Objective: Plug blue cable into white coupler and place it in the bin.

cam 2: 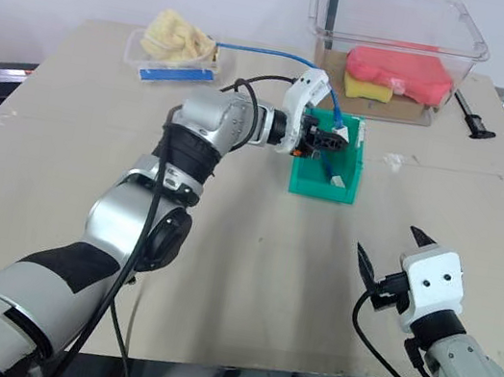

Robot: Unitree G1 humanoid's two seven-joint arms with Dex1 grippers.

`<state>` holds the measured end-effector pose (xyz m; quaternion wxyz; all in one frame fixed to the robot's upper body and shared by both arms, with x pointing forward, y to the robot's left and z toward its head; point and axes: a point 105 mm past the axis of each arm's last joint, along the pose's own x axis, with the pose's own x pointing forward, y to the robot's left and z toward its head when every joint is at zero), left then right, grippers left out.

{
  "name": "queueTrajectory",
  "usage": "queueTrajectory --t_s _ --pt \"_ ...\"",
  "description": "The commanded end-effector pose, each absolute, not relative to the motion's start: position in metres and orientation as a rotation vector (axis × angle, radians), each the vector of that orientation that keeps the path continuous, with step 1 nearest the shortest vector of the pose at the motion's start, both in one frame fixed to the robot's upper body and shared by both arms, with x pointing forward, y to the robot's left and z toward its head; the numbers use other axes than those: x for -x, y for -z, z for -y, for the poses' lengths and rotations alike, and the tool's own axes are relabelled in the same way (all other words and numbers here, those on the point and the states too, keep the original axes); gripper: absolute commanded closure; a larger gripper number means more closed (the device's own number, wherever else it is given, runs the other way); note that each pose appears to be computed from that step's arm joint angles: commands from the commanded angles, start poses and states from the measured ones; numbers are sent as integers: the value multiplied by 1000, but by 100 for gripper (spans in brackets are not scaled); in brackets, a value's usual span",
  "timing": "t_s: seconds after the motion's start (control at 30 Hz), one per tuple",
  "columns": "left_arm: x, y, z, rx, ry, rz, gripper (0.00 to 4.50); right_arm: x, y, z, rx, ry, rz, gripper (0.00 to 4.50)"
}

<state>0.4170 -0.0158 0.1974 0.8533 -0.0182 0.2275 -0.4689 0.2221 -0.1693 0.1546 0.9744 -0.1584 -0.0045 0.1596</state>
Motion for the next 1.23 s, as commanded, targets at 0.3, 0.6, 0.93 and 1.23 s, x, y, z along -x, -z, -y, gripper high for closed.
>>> queueTrajectory --t_s 0.3,0.6,0.93,1.23 --pt "-404 -245 -14 94 1093 -306 5 -219 -187 155 271 -420 164 15" --pt "-358 -235 -79 -85 1081 138 5 -229 -199 174 289 -521 168 15" --pt "-301 -165 -149 -123 1110 -61 5 -224 -175 234 382 -641 -71 15" --pt "-257 -130 -193 -169 1075 -230 5 -207 -139 270 393 -665 -245 15"
